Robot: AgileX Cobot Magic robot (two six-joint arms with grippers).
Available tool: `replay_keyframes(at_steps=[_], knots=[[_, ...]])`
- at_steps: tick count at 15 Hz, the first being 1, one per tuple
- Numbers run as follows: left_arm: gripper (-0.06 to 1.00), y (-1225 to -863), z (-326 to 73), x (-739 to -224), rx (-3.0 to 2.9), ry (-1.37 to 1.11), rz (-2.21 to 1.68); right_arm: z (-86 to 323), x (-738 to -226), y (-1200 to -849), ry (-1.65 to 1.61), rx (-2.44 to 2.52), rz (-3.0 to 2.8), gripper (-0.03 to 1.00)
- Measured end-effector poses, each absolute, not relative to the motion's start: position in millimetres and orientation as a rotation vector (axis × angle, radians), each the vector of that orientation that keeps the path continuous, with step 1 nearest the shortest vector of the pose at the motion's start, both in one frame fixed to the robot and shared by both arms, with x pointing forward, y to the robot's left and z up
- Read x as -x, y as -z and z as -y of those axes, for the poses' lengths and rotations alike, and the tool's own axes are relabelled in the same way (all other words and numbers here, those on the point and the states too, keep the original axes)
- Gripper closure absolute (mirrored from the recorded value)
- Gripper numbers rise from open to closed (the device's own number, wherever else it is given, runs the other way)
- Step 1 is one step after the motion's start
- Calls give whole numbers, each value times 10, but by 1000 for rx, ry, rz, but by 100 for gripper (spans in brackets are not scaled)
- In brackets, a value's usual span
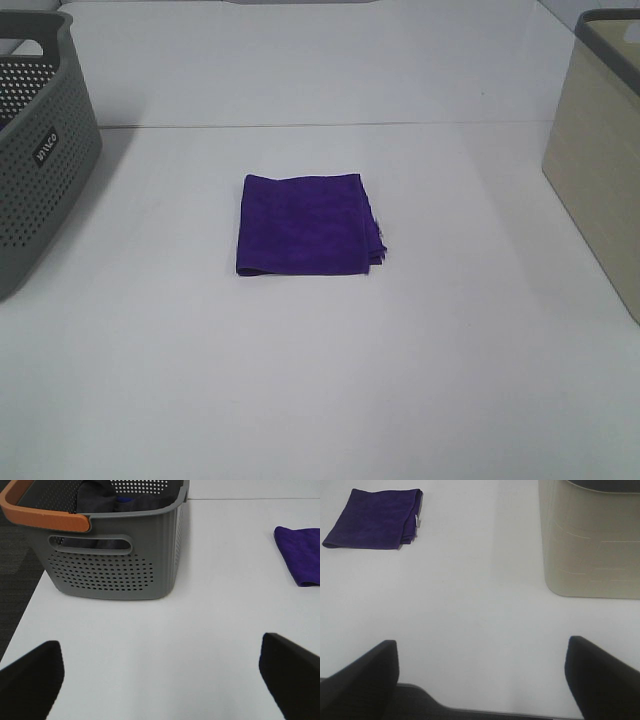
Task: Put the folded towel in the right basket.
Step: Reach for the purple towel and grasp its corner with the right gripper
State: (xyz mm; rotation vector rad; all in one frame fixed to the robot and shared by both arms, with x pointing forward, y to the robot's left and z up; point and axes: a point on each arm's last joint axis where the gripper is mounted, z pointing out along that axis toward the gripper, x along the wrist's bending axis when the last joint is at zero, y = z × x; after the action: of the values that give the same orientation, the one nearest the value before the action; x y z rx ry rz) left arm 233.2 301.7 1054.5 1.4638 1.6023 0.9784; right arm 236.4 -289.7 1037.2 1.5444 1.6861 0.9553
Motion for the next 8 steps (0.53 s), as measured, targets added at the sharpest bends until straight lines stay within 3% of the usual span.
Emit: replay_keyframes(at_steps=[8], knots=[[-5, -10545, -3017, -2332, -1464, -978, -1602, 2897, -2364, -10372, -955, -1544, -1686, 10]])
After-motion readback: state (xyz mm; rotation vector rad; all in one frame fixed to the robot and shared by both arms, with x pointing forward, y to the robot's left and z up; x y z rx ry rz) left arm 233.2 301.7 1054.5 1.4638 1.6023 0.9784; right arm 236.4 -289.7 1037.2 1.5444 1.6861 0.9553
